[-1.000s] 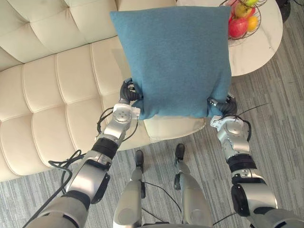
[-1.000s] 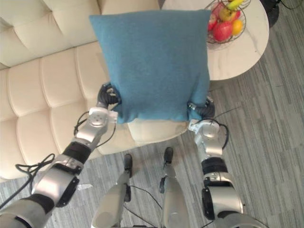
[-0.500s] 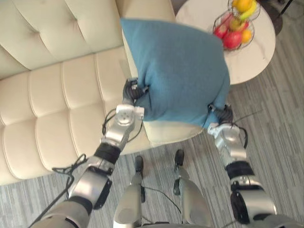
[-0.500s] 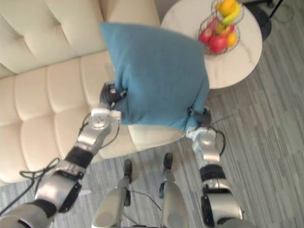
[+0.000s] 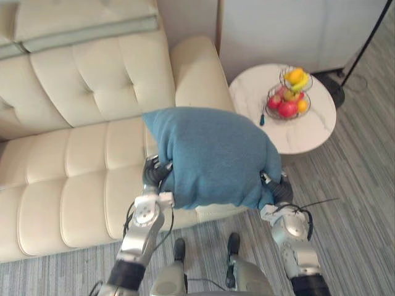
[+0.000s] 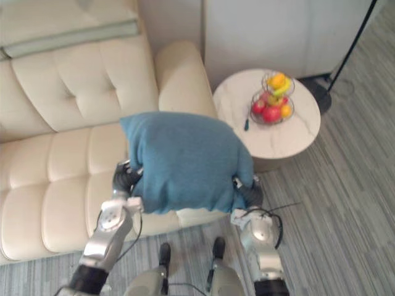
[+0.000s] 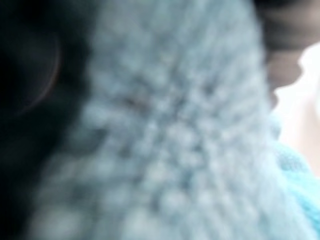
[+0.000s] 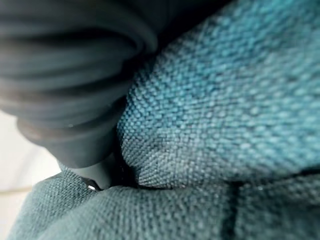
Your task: Pick up cushions and gather them together orderly.
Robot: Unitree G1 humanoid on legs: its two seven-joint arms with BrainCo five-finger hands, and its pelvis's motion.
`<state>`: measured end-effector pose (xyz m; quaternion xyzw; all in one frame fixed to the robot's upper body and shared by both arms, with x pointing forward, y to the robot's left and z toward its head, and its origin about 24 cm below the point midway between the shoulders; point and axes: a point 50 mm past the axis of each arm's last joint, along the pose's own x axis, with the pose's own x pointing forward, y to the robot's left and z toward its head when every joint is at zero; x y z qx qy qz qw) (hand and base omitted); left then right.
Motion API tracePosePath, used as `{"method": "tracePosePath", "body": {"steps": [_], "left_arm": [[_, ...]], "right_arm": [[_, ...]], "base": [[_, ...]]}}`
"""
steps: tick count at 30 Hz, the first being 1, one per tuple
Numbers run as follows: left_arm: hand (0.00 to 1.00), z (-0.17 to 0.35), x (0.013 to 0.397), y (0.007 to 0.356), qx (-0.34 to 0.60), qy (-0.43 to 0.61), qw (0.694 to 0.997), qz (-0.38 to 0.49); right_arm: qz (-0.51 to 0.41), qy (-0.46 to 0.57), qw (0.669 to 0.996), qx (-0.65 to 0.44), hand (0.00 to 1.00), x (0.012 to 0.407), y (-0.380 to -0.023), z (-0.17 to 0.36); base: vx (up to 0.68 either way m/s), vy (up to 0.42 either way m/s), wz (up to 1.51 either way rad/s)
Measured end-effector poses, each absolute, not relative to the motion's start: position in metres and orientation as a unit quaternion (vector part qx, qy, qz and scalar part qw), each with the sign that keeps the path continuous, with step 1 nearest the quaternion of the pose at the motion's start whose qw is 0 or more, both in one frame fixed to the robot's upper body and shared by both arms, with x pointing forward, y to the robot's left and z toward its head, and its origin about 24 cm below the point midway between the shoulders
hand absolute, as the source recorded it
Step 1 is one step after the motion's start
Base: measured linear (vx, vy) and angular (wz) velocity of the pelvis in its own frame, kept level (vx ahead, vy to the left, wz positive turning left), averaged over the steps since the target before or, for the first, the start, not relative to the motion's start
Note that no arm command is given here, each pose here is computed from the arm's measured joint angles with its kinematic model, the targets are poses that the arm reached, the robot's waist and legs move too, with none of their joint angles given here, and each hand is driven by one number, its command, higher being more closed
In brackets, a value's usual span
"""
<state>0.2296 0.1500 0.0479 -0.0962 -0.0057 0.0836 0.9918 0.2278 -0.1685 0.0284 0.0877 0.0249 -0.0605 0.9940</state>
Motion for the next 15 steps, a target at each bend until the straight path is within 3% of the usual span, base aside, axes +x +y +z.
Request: {"method": "tracePosePath", "body": {"steps": [9,15], "left_arm": [[1.00,0.037,0.207,0.147,-0.155,0.010,0.984,0.092],[1.00,0.017,0.205,0.149,-0.143,0.053,0.984,0.089]], "right_arm": [[-0.067,-0.028,0.993,0.095,1.00,0.218,-0.171,0.043],[-0.070,-0.021,0.994,0.081,1.00,0.224,-0.170,0.039]], "base": [[0.00,0.008,0.99],[0.04,0.178,0.24]]}}
